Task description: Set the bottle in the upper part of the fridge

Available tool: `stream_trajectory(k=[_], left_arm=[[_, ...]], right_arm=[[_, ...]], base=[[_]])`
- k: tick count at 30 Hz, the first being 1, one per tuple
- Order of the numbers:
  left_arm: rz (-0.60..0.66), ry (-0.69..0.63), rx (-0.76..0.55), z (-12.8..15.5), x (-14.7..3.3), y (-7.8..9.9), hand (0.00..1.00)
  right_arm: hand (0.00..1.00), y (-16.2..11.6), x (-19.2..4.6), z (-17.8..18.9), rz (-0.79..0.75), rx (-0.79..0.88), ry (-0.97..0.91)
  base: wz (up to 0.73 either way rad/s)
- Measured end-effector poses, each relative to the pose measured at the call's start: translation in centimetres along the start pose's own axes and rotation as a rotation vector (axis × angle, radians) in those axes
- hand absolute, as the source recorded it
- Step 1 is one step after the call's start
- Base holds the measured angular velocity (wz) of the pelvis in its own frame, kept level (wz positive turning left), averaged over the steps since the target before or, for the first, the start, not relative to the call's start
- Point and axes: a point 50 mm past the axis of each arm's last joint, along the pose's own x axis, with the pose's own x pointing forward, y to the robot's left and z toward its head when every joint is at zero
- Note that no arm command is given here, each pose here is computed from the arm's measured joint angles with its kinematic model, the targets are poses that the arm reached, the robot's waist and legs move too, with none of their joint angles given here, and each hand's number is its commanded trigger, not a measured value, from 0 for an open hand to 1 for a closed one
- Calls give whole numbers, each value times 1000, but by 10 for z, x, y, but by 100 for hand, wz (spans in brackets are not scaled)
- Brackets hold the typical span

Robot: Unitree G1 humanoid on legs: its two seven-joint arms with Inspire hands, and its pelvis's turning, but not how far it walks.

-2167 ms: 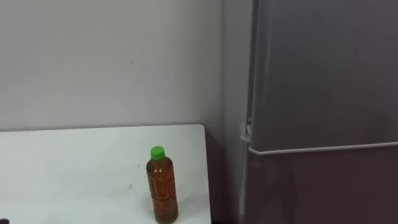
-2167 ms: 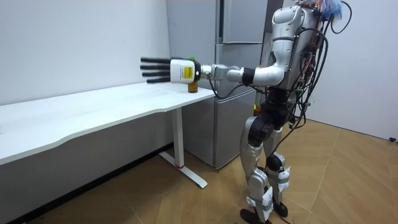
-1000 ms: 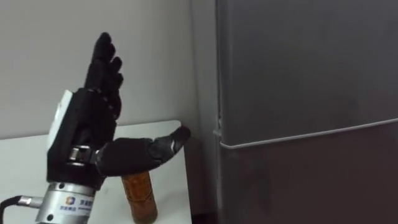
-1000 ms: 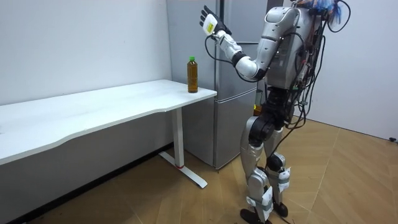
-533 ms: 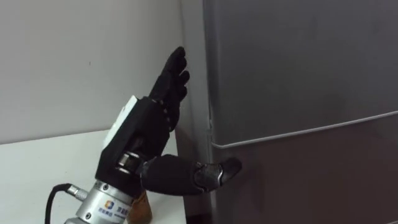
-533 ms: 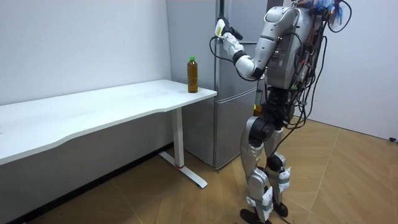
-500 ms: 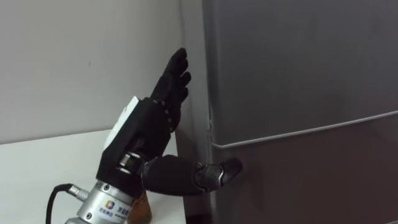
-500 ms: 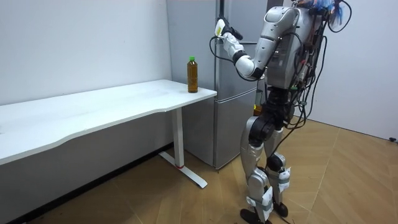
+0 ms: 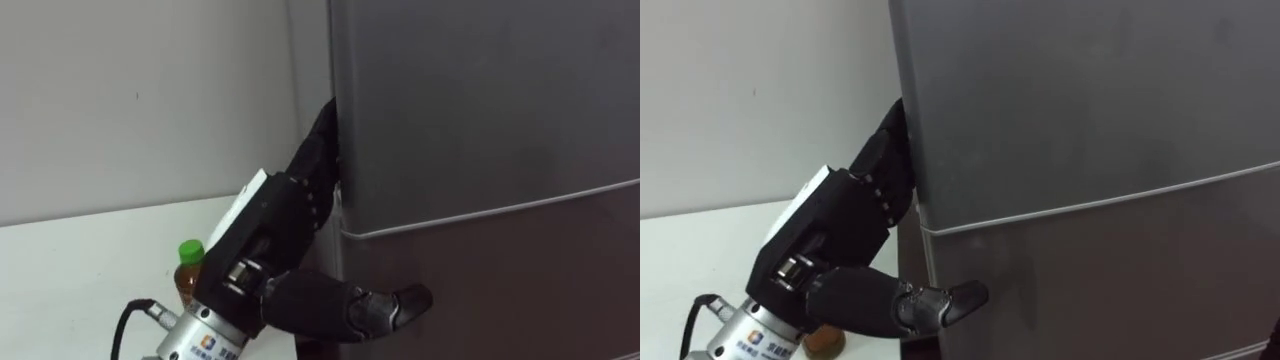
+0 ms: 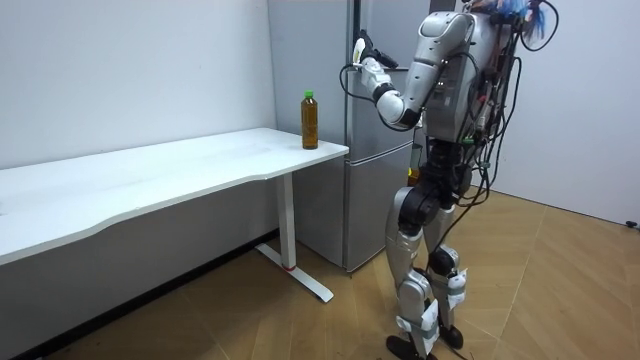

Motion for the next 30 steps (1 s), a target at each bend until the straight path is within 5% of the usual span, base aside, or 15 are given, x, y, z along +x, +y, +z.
stream_trajectory(k=[1, 2, 9, 24, 25, 27, 28, 29, 30], left_arm=[[1, 2, -1, 0, 0, 0, 76], [4, 3, -1, -1, 0, 0, 100], [81, -6, -6, 2, -2, 10, 100], [8, 41, -45, -8, -6, 1, 100], [-5, 41, -47, -8, -6, 0, 90], [-11, 40, -50, -8, -6, 0, 31], [-11, 41, -50, -8, -6, 0, 12], [-11, 41, -50, -9, -6, 0, 0], [-11, 41, -50, -9, -6, 0, 0]], right_arm=[[0, 0, 0, 0, 0, -3, 0], [0, 0, 0, 0, 1, -6, 0], [0, -1, 0, 1, 2, -20, 0], [0, -3, 0, 2, 8, -23, -2], [0, -3, 0, 2, 9, -23, -2], [0, -3, 0, 2, 11, -23, -1], [0, -3, 0, 2, 12, -23, -2], [0, -3, 0, 2, 12, -23, -1], [0, -3, 0, 2, 13, -23, -1]], base=[[0], [0], [0], [1], [0], [0], [0], [0], [0]])
